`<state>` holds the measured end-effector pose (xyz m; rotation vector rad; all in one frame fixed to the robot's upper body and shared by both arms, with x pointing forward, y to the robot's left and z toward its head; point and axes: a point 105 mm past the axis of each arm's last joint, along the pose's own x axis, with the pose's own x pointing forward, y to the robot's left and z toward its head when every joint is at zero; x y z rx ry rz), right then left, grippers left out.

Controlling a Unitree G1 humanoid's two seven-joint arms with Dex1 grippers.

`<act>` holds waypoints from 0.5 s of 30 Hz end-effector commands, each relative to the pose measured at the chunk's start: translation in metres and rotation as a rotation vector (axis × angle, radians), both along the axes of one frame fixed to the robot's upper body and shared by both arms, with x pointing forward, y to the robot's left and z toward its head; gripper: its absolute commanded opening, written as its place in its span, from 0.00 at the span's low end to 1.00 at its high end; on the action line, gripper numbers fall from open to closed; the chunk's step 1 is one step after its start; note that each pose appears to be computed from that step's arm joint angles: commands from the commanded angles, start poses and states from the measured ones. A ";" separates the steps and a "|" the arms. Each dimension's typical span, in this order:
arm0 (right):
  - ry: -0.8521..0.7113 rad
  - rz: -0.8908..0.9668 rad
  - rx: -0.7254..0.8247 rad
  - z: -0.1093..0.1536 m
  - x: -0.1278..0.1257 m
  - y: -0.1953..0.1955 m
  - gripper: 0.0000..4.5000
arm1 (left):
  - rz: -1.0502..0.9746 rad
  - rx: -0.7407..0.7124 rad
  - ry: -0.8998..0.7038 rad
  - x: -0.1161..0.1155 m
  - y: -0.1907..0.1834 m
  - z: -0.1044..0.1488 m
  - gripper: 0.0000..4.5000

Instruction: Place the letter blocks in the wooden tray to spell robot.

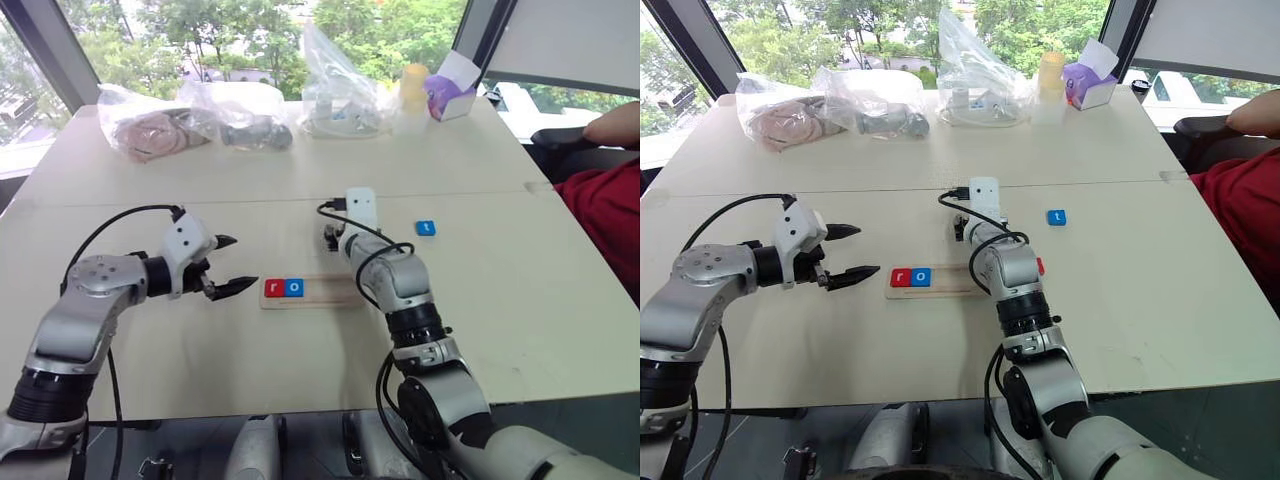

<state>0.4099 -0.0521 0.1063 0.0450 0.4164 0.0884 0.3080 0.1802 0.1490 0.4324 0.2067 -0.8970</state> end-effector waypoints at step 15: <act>-0.231 0.008 -0.053 0.065 -0.062 -0.080 0.28 | -0.221 -0.050 -0.001 -0.019 -0.052 0.015 1.00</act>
